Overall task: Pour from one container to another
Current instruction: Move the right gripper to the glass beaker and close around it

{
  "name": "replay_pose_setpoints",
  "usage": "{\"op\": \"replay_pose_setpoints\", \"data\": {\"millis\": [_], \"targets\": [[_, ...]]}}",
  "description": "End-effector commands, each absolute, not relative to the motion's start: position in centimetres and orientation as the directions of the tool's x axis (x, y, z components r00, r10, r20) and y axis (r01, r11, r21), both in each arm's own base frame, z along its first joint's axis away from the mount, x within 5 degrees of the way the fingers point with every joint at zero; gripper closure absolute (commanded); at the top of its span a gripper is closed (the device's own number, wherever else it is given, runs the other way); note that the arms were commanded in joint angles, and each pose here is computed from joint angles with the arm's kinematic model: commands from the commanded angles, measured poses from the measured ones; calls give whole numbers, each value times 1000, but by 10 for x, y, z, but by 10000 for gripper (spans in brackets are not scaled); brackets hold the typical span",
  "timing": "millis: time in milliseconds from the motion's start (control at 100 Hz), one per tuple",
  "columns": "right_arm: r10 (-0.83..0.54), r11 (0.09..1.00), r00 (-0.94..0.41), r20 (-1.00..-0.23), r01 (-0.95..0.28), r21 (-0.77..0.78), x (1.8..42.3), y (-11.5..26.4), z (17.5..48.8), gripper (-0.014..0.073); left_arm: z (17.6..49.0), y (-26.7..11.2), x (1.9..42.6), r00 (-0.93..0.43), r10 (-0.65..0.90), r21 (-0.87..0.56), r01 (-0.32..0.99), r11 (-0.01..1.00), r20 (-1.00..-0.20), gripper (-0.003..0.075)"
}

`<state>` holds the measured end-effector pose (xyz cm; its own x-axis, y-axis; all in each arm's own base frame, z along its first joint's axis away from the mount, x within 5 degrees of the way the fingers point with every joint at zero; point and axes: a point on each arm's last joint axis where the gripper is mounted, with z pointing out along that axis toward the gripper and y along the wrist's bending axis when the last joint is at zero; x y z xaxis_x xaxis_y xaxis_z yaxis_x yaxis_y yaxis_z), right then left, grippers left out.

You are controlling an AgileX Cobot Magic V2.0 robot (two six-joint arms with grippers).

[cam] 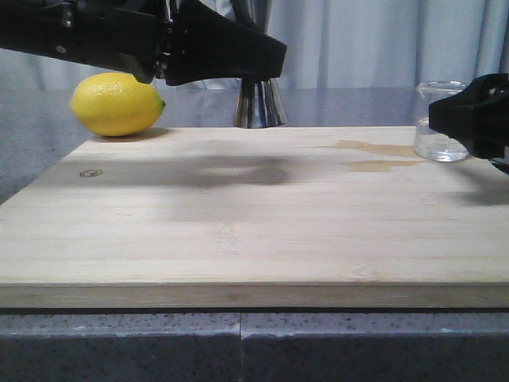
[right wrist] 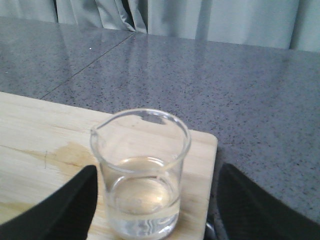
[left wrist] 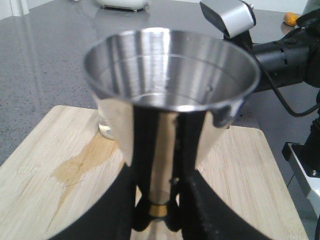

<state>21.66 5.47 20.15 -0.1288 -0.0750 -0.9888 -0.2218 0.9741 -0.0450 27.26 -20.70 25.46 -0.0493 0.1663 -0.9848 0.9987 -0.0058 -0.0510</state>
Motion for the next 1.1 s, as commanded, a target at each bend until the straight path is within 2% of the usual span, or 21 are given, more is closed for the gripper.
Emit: {"op": "replay_pose_setpoints", "data": {"millis": [0, 1090], "targets": [[-62, 976, -10, -998, -211, -59, 221, 54, 218, 136, 289, -208, 262, -11, 26, -13, 997, -74, -1000, 734], [-76, 971, -2, -997, -228, -74, 240, 61, 203, 136, 289, -208, 262, -11, 26, -13, 997, -74, -1000, 734]]}}
